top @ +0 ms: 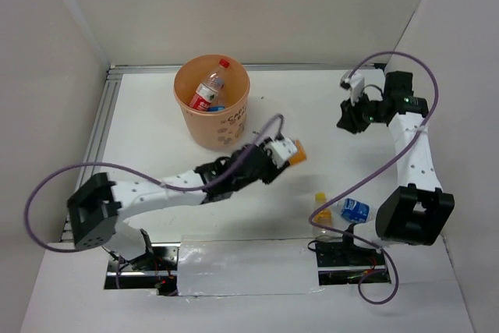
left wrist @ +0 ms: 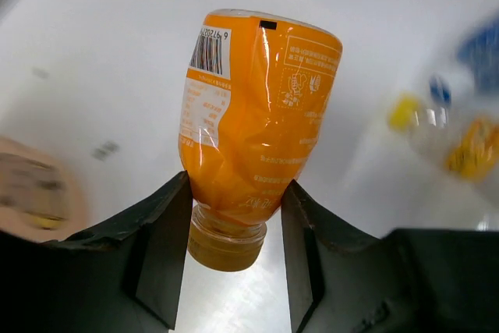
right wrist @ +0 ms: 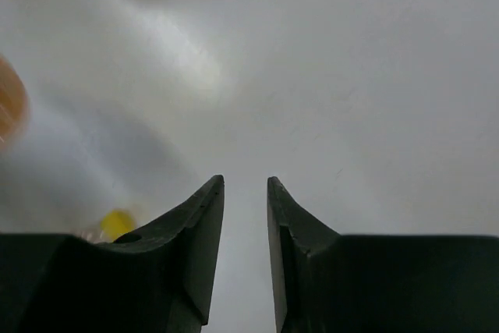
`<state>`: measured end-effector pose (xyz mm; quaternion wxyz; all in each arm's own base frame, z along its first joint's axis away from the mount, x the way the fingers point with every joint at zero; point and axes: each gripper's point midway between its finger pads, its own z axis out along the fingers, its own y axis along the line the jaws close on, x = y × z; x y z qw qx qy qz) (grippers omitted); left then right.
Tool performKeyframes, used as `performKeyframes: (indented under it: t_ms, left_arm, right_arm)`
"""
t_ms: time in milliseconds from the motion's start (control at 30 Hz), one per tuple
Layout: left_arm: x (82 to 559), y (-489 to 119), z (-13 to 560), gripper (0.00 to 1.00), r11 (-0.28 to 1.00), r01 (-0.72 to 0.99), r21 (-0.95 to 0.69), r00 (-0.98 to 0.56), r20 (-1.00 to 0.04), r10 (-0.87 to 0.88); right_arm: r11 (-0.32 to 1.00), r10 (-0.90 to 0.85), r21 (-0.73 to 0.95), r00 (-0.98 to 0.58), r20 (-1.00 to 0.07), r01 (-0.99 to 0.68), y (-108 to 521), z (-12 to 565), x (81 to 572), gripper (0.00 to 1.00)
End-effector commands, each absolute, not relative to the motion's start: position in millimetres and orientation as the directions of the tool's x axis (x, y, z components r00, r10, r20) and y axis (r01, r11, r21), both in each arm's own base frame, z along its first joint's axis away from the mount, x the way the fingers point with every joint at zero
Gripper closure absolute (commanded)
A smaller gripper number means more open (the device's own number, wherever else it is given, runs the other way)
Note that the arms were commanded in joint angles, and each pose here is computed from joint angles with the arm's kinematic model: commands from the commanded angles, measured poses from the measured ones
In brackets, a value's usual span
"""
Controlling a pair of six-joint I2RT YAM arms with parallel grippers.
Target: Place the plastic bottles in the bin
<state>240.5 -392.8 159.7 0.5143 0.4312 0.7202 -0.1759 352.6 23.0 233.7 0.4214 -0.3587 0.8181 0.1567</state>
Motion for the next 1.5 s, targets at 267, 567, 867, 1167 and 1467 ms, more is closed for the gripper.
performKeyframes:
  t_ms: [267, 567, 867, 1167, 1467]
  left_arm:
    - [374.0, -225.4, 362.1, 1.0, 0.976, 0.216, 0.042, 0.005, -0.999, 0.042]
    - [453.2, -142.6, 266.2, 0.85, 0.998, -0.065, 0.022, -0.282, -0.959, 0.002]
    - [464.6, -141.3, 243.5, 0.2, 0.998, -0.063, 0.031, -0.383, -0.924, 0.004]
    - [423.5, -179.8, 324.1, 0.01, 0.997, 0.082, -0.002, -0.207, -0.978, 0.015]
    - [330.6, -275.5, 324.7, 0.01, 0.856, 0.473, -0.209, -0.283, -0.956, -0.077]
  right_arm:
    - [0.496, -0.826, -0.039, -0.457, -0.331, -0.868, -40.9, 129.6, 203.7, 0.12]
    - [0.398, -0.895, 0.071, -0.404, -0.187, -0.915, -41.0, 89.7, 146.0, 0.05]
    - [0.333, -0.914, 0.182, -0.364, -0.18, -0.925, -20.2, 61.6, 149.7, 0.06]
    - [0.377, -0.908, 0.201, -0.403, -0.111, -0.904, -3.5, 36.3, 162.1, 0.17]
    - [0.451, -0.875, 0.228, -0.478, -0.08, -0.863, -2.1, 34.2, 174.7, 0.92]
